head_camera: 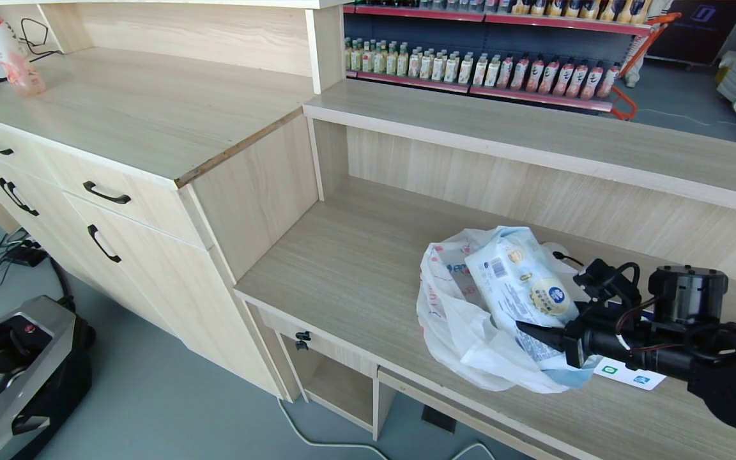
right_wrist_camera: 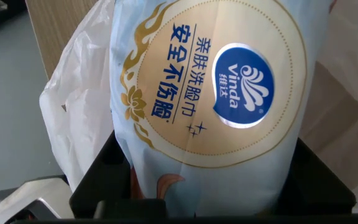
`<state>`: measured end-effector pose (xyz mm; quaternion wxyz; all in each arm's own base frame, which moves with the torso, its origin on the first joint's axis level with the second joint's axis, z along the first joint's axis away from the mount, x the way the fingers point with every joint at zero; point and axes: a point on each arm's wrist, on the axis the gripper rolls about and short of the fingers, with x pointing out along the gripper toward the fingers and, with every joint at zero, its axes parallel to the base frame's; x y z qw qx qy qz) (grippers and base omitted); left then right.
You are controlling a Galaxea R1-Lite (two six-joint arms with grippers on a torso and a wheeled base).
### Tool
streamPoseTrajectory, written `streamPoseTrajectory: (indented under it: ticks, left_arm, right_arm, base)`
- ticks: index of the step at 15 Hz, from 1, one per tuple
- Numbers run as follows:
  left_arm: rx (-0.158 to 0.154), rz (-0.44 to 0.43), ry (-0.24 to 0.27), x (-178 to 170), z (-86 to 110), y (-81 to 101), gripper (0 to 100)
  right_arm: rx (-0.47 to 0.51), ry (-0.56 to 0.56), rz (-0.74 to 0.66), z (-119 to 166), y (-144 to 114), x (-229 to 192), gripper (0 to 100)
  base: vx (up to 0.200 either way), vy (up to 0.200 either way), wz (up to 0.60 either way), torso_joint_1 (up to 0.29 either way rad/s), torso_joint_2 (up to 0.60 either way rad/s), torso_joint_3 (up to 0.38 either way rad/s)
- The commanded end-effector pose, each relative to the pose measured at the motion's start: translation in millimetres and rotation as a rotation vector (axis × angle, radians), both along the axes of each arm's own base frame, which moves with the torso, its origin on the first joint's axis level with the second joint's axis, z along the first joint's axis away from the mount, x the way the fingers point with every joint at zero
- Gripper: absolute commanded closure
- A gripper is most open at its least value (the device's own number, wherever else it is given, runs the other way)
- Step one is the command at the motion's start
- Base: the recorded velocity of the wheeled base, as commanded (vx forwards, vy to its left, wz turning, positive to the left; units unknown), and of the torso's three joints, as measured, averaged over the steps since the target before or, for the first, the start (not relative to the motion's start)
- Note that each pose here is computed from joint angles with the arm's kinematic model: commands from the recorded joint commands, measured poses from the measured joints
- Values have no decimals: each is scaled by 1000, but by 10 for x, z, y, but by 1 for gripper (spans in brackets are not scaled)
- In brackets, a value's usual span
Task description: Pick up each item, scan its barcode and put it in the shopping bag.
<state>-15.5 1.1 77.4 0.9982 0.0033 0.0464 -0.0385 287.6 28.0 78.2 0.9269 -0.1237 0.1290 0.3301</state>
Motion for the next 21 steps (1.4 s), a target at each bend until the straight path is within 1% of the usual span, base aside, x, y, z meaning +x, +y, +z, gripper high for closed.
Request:
streamPoseTrajectory:
  ticks: [1,4,9,14,15,18,21]
  left_arm:
    - [0,0,1,1,0,0,0]
    - [0,0,1,1,0,0,0]
    - [0,0,1,1,0,0,0]
    - [0,0,1,1,0,0,0]
    - [0,0,1,1,0,0,0]
    - [0,0,1,1,0,0,0]
    - [0,0,1,1,0,0,0]
  right_arm:
    - [7,-5,16,8,0,12,100]
    - [23,-12,60,14,5,20,100]
    - [-28,-10,58,-50,-74,46,100]
    - [-27,-7,61,-44,-74,37,100]
    - [-27,-9,61,-38,-74,38,0]
    - [-25,-21,60,5,-74,33,0]
    - [-24,-85,63,152,-68,60,0]
  base:
    - [0,0,0,0,0,0]
    - [0,0,0,0,0,0]
    - [0,0,0,0,0,0]
    - [0,0,0,0,0,0]
    - [0,0,0,0,0,0]
    - [0,0,0,0,0,0]
    - [0,0,0,0,0,0]
